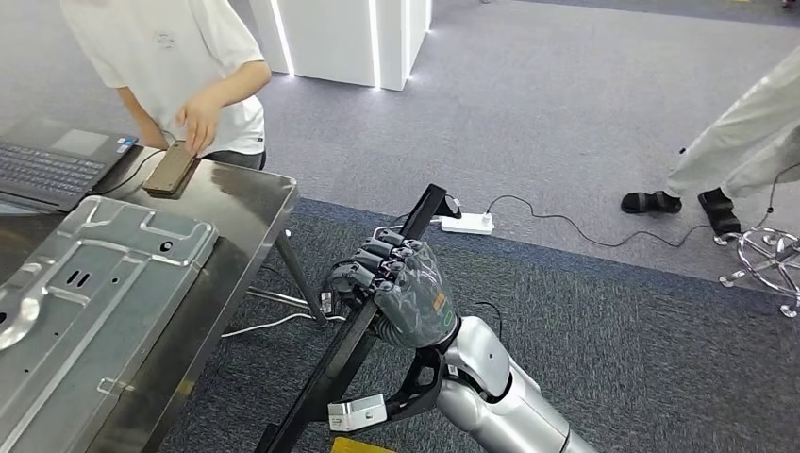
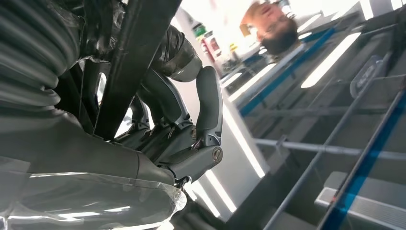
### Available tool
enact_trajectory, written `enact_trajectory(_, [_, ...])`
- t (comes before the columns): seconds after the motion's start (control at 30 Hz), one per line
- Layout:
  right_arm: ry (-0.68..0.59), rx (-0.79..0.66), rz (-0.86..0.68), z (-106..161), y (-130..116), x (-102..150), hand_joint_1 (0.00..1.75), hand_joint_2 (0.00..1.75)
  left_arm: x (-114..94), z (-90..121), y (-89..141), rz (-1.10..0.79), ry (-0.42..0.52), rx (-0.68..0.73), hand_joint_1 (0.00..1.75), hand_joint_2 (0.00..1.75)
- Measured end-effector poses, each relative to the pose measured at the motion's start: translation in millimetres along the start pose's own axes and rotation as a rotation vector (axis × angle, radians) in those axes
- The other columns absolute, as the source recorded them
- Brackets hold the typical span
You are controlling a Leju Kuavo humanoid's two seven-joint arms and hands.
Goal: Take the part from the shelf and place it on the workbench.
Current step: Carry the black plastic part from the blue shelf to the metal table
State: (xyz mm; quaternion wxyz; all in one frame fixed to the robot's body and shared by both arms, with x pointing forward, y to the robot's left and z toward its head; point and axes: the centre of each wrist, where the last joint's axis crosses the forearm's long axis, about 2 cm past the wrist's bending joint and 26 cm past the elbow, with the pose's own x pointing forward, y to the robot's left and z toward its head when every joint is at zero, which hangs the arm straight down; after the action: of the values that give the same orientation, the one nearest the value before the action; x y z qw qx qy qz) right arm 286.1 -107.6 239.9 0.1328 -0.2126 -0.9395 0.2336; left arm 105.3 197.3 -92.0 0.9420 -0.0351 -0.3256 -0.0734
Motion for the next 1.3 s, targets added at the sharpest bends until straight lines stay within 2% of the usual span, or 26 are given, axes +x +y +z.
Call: enact_trajectory(1.3, [0.018, -0.005, 0.045, -2, -9, -12, 1.75, 1.75, 5, -2, -2, 0.012, -0.031, 0.007, 0.00, 0.00])
